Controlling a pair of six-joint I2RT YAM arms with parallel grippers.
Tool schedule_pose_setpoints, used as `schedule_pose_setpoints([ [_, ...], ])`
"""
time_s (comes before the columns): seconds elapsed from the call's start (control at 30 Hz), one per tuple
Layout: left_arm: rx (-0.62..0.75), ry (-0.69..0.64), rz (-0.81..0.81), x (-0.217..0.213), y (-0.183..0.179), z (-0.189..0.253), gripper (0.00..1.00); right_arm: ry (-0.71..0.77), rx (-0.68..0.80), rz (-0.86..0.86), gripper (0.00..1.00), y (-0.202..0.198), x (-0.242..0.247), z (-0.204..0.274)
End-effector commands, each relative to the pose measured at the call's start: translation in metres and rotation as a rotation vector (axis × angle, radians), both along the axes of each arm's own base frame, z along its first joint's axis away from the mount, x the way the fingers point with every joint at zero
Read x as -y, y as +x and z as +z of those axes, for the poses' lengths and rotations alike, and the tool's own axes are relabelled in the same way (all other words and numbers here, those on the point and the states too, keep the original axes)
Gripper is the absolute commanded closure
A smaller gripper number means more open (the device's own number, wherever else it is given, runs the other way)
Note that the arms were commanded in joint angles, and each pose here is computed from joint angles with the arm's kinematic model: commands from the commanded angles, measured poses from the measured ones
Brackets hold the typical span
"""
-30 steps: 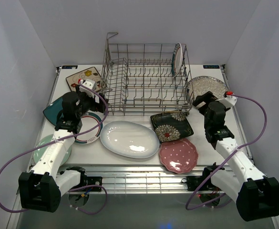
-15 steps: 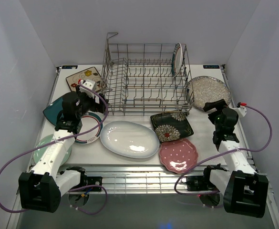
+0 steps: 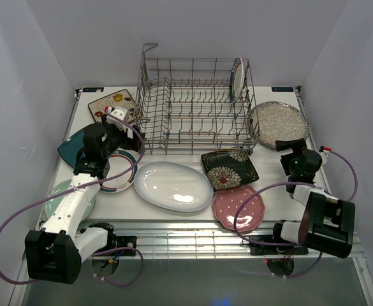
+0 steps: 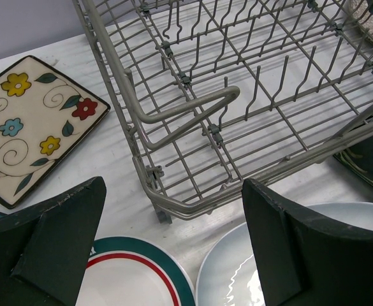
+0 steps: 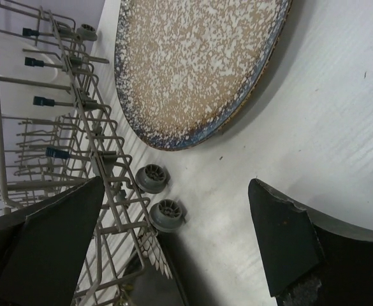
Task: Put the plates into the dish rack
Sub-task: Pick up the plate from the corner of the board.
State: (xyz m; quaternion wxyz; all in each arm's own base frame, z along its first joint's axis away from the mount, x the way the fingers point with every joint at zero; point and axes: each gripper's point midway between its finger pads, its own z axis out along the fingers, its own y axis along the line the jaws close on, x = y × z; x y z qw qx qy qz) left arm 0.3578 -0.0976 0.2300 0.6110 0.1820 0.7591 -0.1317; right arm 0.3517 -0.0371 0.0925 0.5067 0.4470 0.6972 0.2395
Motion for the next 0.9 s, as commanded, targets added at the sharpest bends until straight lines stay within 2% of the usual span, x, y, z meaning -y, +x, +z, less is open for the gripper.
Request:
schedule_pose_setpoints([
  [0.0,0.03,0.007,-0.003,0.0,0.0,0.005,0.02,0.03,0.096,-0.022,0.0,0.011,0.006,0.017],
  [0.23,0.029,0.011,0.007,-0.002,0.001,0.004,0.02,0.071,0.054,-0.066,0.0,0.021,0.017,-0.001],
  [0.27,0.028,0.01,0.009,-0.002,0.001,0.003,0.02,0.083,0.052,-0.073,0.04,0.022,0.018,-0.002],
  [0.4,0.03,0.001,0.016,-0.002,0.002,0.003,0.02,0.107,0.035,-0.093,0.06,0.029,0.022,-0.011],
  [0.87,0.023,-0.001,0.032,-0.005,0.004,0.001,0.02,0.136,0.014,-0.158,0.07,0.052,0.039,-0.023],
])
